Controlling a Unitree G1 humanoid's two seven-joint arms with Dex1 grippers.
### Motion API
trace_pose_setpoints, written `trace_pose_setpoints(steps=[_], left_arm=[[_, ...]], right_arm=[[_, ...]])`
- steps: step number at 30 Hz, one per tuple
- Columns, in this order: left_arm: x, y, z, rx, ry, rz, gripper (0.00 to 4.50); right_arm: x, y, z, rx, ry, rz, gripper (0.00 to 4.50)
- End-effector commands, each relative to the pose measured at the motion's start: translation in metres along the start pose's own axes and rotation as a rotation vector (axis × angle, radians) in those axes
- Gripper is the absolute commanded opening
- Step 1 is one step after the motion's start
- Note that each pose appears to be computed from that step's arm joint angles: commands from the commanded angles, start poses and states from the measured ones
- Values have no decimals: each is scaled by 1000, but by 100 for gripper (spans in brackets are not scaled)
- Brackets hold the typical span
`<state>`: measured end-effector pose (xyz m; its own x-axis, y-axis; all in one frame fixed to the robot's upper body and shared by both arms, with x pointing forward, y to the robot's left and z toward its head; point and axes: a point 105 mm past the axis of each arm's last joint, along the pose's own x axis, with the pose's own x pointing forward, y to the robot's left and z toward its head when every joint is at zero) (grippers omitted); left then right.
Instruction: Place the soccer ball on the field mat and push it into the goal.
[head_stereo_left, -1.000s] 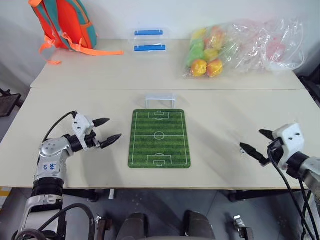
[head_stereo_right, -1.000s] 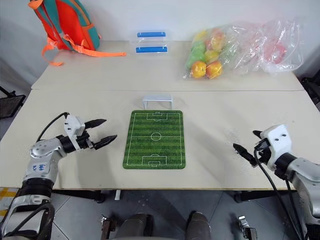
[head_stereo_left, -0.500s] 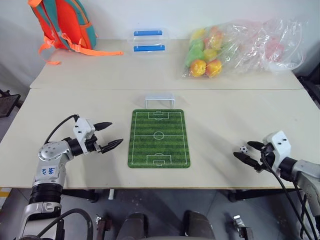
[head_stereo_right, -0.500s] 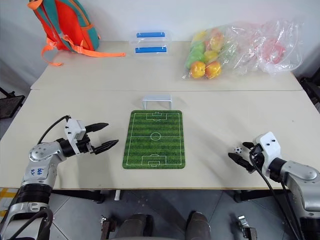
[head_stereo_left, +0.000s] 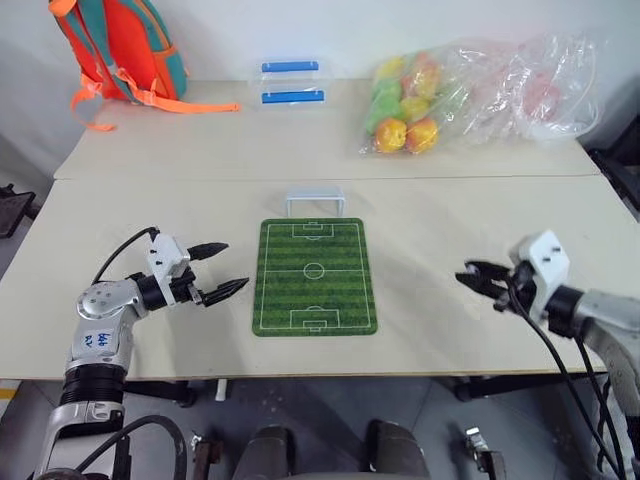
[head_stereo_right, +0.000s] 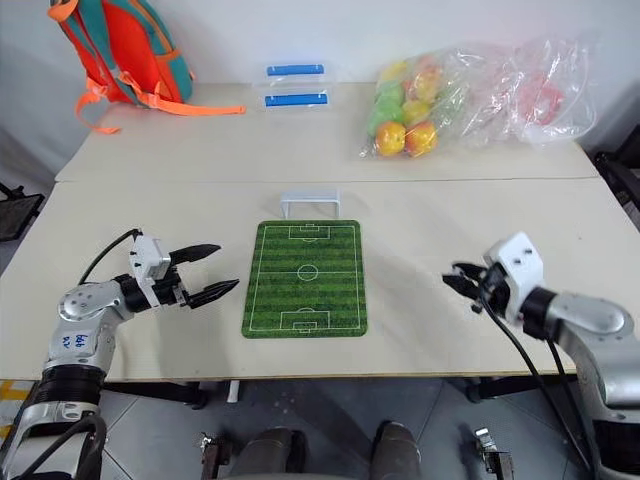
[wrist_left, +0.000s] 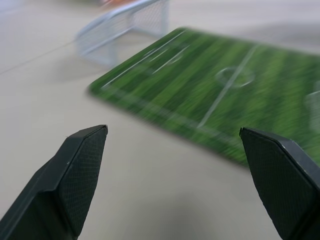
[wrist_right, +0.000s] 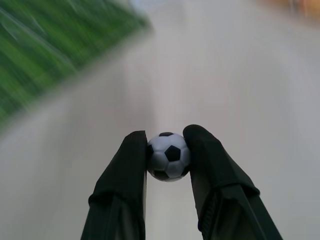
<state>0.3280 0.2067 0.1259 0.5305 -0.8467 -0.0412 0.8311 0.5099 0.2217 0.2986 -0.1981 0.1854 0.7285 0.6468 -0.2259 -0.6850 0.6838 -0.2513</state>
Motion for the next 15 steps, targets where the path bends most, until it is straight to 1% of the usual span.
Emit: trace_pose_setpoints(steps=[1,4,6,7,10,14,15], left_arm=[[-6,-2,3,28,-32,-48,450],[-10,-11,-5,9,-10,-110,450],[-14,-19,-6,-15,-37,-172,450],[-18,-22,-7,-25,-28,-195,450],[-27,-27,-7,-60,-27,-248,450],[-44,-27,-8,-39,9,-246,450],[-48,-33,-5,-62,-14,-288,450]], right_arm=[[23,42,26,-32,-33,205,85],[51,81,41,-68,-71,409,85],[67,100,44,-74,-80,530,85],[76,110,44,-84,-79,584,85],[91,124,39,-129,-47,652,85],[110,142,27,-161,5,734,85],[113,145,25,-169,11,745,85]])
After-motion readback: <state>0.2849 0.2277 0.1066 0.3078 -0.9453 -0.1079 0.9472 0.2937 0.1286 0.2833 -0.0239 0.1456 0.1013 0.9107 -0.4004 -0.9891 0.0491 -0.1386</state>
